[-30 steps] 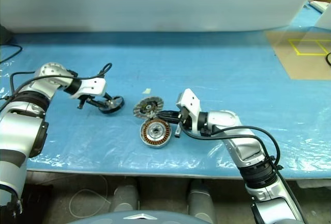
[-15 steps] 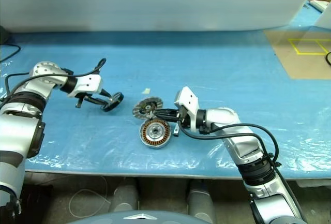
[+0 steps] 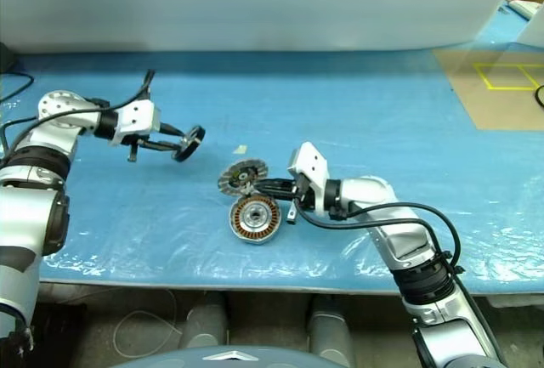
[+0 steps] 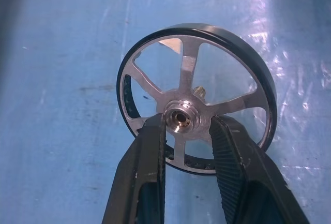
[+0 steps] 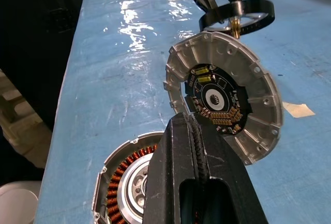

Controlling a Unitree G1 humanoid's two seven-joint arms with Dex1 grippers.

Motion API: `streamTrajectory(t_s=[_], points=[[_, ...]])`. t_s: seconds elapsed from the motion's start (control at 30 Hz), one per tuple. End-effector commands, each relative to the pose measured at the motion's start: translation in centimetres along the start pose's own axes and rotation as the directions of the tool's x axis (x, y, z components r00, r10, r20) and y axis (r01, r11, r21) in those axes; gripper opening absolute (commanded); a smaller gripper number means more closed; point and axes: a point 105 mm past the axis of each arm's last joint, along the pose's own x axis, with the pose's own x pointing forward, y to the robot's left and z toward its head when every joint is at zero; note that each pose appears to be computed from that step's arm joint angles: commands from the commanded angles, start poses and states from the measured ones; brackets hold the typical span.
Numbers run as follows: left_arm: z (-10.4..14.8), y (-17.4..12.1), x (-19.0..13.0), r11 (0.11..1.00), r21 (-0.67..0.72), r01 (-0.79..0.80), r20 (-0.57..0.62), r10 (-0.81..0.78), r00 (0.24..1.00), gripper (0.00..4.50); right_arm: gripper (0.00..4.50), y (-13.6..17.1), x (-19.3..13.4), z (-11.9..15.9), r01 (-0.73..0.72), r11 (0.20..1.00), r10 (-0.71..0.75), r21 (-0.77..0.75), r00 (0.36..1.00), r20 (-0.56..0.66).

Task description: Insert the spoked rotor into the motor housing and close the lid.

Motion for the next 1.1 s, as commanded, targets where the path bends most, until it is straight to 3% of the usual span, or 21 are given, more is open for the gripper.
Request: streamTrajectory(t_s=[0.03, 0.23, 0.43, 0.93, 1.1], points=[[1.5, 1.8, -1.7, 0.996, -0.008, -0.083, 0.065, 0.084, 0.994, 1.08, 0.00, -0.6, -0.6, 0.7, 0.021, 0.999, -0.020, -0.031, 1.000, 0.023], [3.1, 3.1, -2.5, 0.977, -0.190, -0.093, 0.223, 0.135, 0.966, 1.08, 0.00, -1.0, -0.7, 0.6, 0.023, 0.999, -0.022, -0.041, 1.000, 0.017], [4.0, 3.7, -3.0, 0.961, -0.265, -0.083, 0.294, 0.162, 0.942, 1.08, 0.00, -1.1, -0.7, 0.6, 0.026, 0.999, -0.025, -0.045, 1.000, 0.015], [6.0, 4.0, -3.3, 0.959, -0.283, -0.006, 0.400, 0.123, 0.908, 1.08, 0.00, -1.4, -1.6, 0.0, 0.047, 0.997, -0.048, -0.053, 0.999, -0.012], [7.7, 4.1, -3.2, 0.960, -0.277, 0.032, 0.466, 0.105, 0.879, 1.08, 0.00, -1.8, -2.7, -1.1, 0.072, 0.996, -0.075, -0.057, 0.996, -0.056]])
